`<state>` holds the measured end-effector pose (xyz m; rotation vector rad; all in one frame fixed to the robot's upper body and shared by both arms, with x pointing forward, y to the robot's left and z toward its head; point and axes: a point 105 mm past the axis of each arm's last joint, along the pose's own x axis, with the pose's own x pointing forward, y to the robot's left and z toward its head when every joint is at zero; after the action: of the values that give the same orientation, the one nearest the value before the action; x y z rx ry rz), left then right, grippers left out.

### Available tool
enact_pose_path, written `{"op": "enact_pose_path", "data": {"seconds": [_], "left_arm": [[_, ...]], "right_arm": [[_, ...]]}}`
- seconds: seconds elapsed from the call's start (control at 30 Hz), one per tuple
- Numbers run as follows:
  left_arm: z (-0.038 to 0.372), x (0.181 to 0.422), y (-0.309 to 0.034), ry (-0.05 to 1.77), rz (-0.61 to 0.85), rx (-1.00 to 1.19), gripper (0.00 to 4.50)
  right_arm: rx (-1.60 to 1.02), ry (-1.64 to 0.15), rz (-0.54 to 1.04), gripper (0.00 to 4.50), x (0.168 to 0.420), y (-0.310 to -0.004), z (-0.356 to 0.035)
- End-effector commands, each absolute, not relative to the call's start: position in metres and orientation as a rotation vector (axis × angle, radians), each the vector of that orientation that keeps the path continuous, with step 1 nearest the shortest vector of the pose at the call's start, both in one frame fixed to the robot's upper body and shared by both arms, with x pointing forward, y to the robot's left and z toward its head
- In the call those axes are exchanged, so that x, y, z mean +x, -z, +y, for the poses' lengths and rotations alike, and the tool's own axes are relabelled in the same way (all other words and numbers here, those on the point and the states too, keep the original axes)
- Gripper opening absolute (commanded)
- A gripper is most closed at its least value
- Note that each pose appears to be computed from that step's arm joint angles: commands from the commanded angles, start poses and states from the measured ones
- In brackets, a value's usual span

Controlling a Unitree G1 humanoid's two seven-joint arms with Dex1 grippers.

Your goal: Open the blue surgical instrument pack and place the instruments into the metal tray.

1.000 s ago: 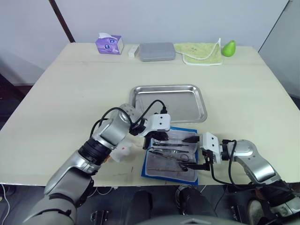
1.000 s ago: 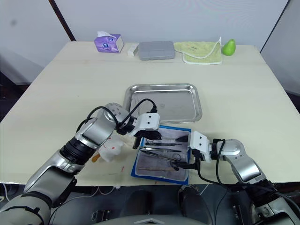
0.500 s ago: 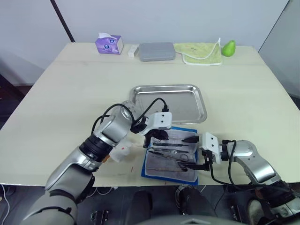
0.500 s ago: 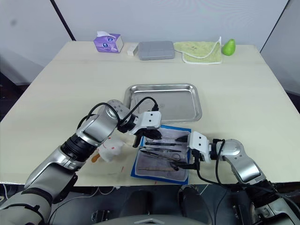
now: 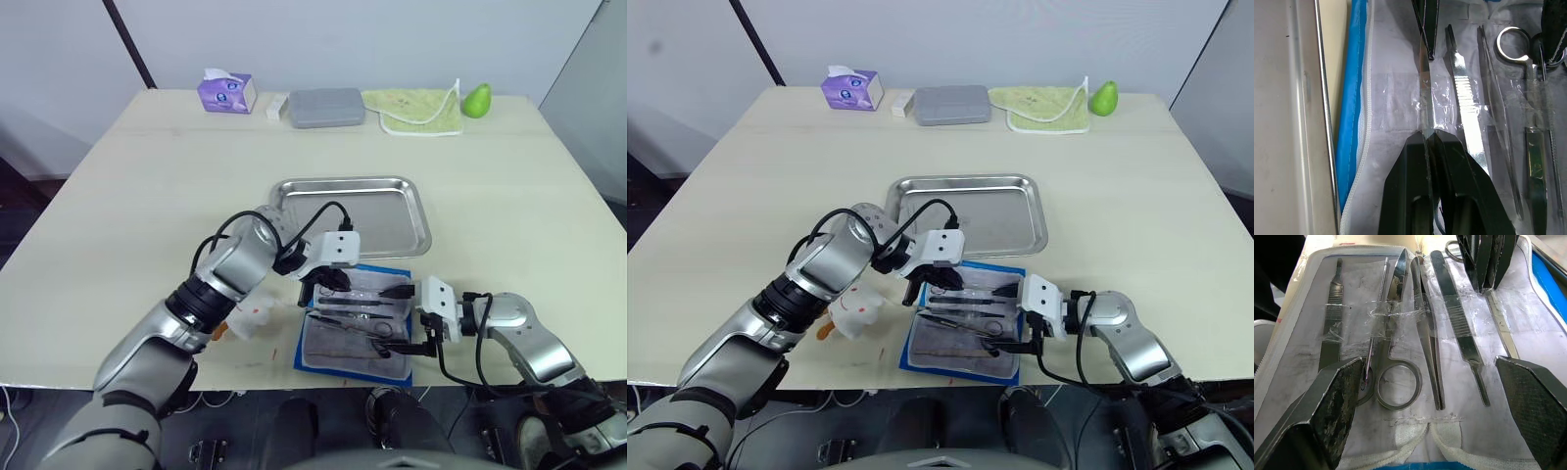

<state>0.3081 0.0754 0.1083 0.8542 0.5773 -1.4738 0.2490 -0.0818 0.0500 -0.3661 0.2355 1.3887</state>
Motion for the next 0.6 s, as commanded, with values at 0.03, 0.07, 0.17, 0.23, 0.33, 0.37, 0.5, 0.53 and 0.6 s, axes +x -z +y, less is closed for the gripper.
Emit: {"op": "enact_pose_path", "data": {"seconds": [0.03, 0.07, 0.17, 0.23, 0.33, 0.37, 0.5, 0.53, 0.6], "left_arm": [[0.075, 0.314, -0.139, 1.446, 0.475, 0.907, 0.03], [0.077, 0.313, -0.140, 1.445, 0.478, 0.908, 0.03], [0.085, 0.313, -0.140, 1.437, 0.494, 0.912, 0.03], [0.091, 0.312, -0.140, 1.430, 0.502, 0.914, 0.03], [0.108, 0.311, -0.140, 1.409, 0.522, 0.919, 0.03], [0.114, 0.311, -0.141, 1.402, 0.528, 0.922, 0.03], [0.134, 0.307, -0.146, 1.395, 0.510, 0.929, 0.03], [0.138, 0.305, -0.148, 1.396, 0.498, 0.922, 0.03], [0.145, 0.303, -0.151, 1.394, 0.487, 0.910, 0.03]], "right_arm": [[-0.398, -1.388, 0.558, 4.50, 0.222, 0.016, -0.093], [-0.398, -1.388, 0.558, 4.50, 0.222, 0.016, -0.093], [-0.400, -1.388, 0.560, 4.50, 0.222, 0.016, -0.093], [-0.400, -1.388, 0.561, 4.50, 0.222, 0.016, -0.093], [-0.400, -1.388, 0.559, 4.50, 0.224, 0.016, -0.093], [-0.400, -1.388, 0.558, 4.50, 0.224, 0.015, -0.093], [-0.403, -1.389, 0.559, 4.50, 0.225, 0.016, -0.095], [-0.402, -1.390, 0.558, 4.50, 0.225, 0.015, -0.095], [-0.401, -1.390, 0.556, 4.50, 0.226, 0.015, -0.096]]}}
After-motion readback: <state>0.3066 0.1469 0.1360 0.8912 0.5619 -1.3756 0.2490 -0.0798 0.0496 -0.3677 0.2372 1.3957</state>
